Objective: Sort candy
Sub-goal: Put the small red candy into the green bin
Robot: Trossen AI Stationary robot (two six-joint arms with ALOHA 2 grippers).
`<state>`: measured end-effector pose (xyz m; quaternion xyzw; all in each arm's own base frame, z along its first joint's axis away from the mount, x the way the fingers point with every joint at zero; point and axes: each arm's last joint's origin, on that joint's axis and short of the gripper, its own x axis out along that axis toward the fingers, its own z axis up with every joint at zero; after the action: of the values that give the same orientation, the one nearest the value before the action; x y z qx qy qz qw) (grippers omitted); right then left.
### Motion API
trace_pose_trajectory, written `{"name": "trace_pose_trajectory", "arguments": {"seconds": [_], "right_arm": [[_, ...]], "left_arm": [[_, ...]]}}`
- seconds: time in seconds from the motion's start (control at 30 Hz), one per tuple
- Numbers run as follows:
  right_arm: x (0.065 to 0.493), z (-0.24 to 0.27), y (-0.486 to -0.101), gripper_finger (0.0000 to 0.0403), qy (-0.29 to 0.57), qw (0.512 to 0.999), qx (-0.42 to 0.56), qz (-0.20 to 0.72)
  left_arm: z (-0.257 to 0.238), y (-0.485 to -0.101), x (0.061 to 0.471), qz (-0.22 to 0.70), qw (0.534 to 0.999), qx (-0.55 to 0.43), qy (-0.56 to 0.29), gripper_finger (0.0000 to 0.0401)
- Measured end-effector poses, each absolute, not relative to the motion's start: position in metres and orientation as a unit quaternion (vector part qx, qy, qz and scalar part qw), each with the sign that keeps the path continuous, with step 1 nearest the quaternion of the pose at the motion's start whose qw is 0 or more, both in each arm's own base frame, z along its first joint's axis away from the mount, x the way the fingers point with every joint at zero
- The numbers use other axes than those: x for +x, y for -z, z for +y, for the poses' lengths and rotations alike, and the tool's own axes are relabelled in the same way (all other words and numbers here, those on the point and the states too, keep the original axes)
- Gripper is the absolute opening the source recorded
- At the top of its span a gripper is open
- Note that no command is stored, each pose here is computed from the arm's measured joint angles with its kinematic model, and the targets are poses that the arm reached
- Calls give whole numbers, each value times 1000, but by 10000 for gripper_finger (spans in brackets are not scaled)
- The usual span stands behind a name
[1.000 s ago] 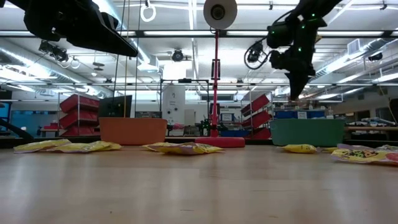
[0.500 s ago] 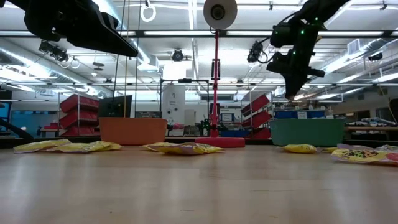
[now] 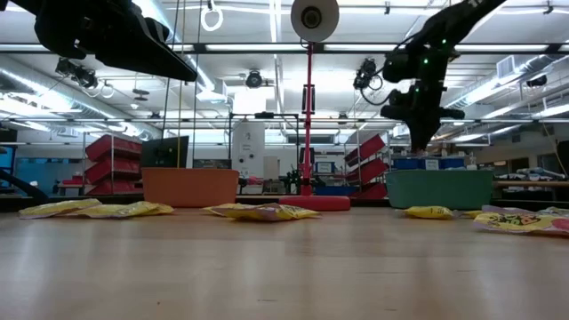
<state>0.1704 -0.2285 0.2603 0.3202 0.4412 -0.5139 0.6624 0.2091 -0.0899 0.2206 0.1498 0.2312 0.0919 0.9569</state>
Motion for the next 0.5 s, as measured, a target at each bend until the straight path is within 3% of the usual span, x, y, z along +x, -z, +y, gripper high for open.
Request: {"name": "trace_pose_trajectory", "arguments": {"seconds": [0.5], "right_arm": [[185,-248,-218,20,508,626,338,486]], "left_arm": [[-90,-221,209,231,957,148,-92,88]]}}
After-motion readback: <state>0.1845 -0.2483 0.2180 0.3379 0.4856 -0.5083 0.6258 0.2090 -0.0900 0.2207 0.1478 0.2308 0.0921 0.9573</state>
